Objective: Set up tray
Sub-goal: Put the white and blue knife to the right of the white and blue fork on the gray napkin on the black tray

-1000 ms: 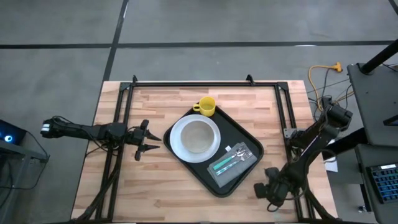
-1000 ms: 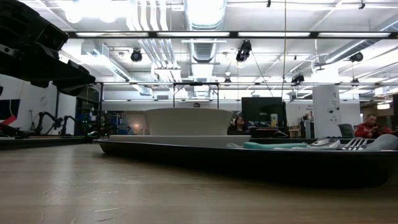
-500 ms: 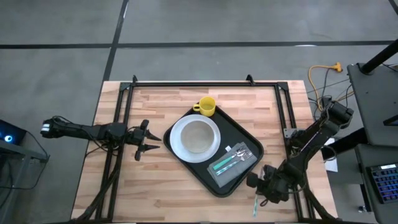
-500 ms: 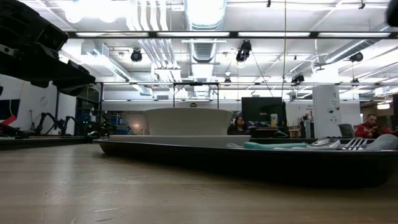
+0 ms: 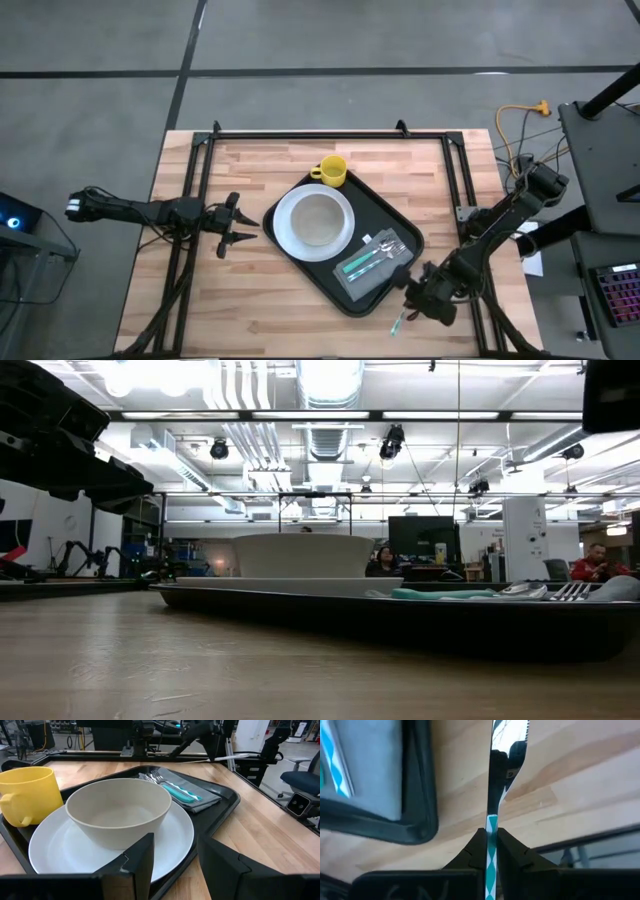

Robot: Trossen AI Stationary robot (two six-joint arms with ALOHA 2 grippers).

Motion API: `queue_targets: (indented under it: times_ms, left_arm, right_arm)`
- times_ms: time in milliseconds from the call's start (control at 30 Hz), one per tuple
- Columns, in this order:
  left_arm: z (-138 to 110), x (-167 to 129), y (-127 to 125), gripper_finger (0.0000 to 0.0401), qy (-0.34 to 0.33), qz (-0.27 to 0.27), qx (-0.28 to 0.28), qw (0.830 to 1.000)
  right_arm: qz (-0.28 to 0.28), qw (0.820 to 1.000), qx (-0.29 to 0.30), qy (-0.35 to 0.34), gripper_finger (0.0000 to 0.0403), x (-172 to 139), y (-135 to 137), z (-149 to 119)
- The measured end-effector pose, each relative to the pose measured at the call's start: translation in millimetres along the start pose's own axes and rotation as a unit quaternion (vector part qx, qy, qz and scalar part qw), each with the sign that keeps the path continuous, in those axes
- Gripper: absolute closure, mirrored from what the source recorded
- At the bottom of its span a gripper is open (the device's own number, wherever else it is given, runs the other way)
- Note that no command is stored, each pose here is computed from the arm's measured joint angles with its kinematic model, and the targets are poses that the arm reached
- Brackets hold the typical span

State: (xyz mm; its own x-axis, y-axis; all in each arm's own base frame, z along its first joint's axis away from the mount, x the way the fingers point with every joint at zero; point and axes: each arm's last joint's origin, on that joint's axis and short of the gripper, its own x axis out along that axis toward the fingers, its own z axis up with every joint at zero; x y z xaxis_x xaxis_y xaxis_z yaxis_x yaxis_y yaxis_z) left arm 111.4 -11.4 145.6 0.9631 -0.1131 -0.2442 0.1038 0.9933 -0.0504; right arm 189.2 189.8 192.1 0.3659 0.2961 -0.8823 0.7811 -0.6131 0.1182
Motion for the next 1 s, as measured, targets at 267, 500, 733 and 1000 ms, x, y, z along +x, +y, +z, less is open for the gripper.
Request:
queue_targets:
  times_ms: [267,500,733,1000]
  left_arm:
    - [0,0,0,0.0265,0.0,0.0,0.0,1.0]
    - [0,0,0,0.0265,0.001,0.0,0.0,1.0]
    - [-1,0,0,0.0265,0.004,0.0,0.0,1.0]
    - [-1,1,0,0.0265,0.005,0.0,0.0,1.0]
  right_arm:
    - [0.006,0.995,0.099,-0.004,0.039,0,14,2]
    - [-0.046,0.989,0.131,-0.054,0.039,-3,30,-5]
    - [-0.037,0.978,0.131,-0.16,0.039,-19,54,-18]
    - [-0.059,0.975,0.11,-0.182,0.039,-7,87,-15]
